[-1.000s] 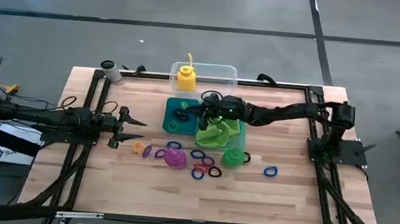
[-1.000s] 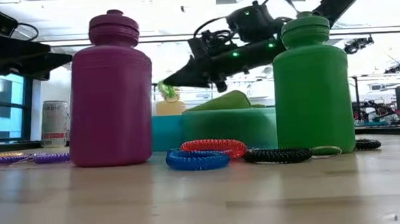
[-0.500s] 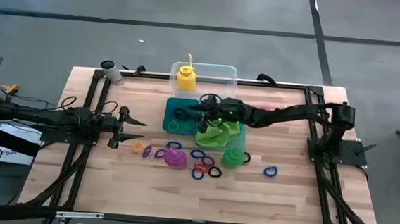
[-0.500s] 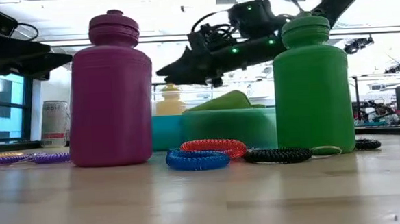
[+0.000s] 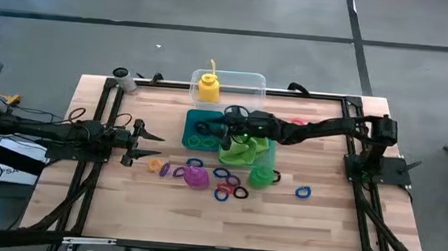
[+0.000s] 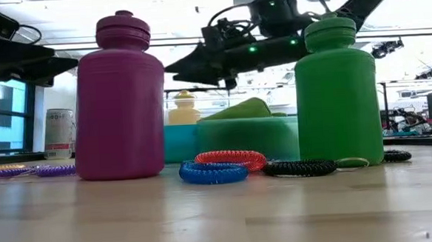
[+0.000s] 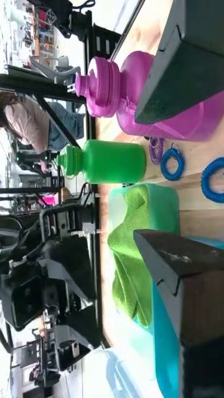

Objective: Pick & Place Sports Items
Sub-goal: Put top orange spring keychain into the blue bin

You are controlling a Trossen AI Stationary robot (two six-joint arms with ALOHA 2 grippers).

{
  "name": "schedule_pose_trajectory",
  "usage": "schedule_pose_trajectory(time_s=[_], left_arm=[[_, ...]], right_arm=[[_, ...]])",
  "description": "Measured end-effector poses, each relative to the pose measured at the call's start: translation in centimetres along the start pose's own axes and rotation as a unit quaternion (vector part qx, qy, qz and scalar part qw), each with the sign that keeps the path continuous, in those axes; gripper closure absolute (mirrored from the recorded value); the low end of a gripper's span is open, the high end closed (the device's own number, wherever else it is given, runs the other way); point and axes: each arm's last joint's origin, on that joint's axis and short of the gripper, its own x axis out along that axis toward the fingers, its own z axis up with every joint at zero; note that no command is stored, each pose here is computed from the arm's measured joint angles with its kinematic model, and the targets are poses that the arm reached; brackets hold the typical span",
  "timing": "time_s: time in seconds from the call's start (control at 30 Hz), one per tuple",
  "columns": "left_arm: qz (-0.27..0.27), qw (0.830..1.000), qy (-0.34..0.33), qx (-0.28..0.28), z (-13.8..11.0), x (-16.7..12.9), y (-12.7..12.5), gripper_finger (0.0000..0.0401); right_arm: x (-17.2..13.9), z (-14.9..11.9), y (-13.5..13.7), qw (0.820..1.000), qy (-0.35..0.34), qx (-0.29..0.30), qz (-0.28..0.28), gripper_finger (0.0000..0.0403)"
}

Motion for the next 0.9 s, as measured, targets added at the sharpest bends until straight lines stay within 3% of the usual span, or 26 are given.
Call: schedule_pose_trajectory(time_s=[0.33,0.63,0.9], left_arm=[[0.0,1.0,0.0,0.0,0.0,0.0,0.0,0.0165],[0.0,1.0,0.0,0.0,0.0,0.0,0.0,0.0165],[0.0,1.0,0.0,0.0,0.0,0.0,0.0,0.0165]], right_arm=[[-0.5,1.3,0.1,0.999,-0.015,-0.037,-0.016,0.021],[-1.9,2.5,0.5,0.998,0.035,-0.025,-0.04,0.021],[-3.3,2.8,1.3,0.991,0.093,-0.005,-0.099,0.021]])
